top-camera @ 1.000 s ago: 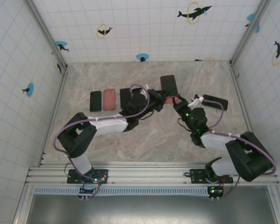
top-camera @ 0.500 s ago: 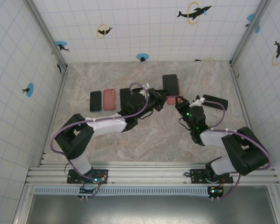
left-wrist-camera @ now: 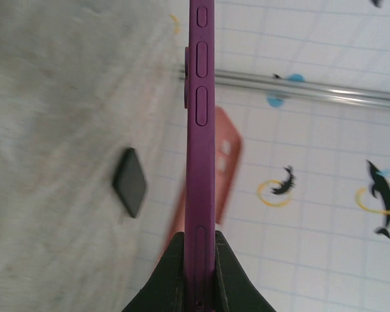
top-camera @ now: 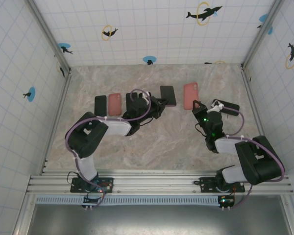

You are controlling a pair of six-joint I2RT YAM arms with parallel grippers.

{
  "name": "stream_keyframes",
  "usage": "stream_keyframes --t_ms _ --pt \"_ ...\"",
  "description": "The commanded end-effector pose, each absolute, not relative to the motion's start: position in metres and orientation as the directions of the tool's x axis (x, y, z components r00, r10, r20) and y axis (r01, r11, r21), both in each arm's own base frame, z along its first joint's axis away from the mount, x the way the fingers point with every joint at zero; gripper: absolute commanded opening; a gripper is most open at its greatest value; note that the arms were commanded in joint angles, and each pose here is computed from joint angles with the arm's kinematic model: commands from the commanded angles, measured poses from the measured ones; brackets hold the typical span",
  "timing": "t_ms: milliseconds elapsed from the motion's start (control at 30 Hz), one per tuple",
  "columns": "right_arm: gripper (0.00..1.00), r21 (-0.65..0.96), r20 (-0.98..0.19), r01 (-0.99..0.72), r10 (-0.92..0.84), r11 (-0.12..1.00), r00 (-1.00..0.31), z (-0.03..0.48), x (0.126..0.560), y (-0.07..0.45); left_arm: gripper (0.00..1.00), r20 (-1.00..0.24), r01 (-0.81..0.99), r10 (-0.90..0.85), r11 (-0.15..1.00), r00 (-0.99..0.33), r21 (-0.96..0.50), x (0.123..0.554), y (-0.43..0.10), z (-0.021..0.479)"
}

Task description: Take the phone out of the phone case

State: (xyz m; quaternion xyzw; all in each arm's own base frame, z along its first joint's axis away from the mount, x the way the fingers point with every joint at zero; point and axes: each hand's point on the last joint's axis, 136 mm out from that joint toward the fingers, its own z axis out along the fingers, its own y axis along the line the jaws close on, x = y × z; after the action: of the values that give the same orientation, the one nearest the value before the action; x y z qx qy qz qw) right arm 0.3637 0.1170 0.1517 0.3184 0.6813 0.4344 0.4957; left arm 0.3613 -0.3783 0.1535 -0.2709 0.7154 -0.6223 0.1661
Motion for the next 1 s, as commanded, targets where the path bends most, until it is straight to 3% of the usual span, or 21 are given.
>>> stream_keyframes --t_ms 0,367,967 --pt "0.07 0.914 -0.389 -0.006 0.873 0.405 -0.295 0.155 0.36 0.111 0.02 0.042 -0.098 -0.582 0.065 -0.812 -0.993 0.37 -0.376 0.157" --pt "0.07 0.92 -0.375 -0.006 0.873 0.393 -0.31 0.152 0.362 0.111 0.05 0.054 -0.173 -0.567 0.158 -0.822 -0.972 0.392 -0.376 0.101" --pt "0.07 0.922 -0.37 -0.02 0.866 0.386 -0.336 0.15 0.363 0.116 0.12 0.076 -0.214 -0.549 0.192 -0.832 -0.958 0.425 -0.389 0.077"
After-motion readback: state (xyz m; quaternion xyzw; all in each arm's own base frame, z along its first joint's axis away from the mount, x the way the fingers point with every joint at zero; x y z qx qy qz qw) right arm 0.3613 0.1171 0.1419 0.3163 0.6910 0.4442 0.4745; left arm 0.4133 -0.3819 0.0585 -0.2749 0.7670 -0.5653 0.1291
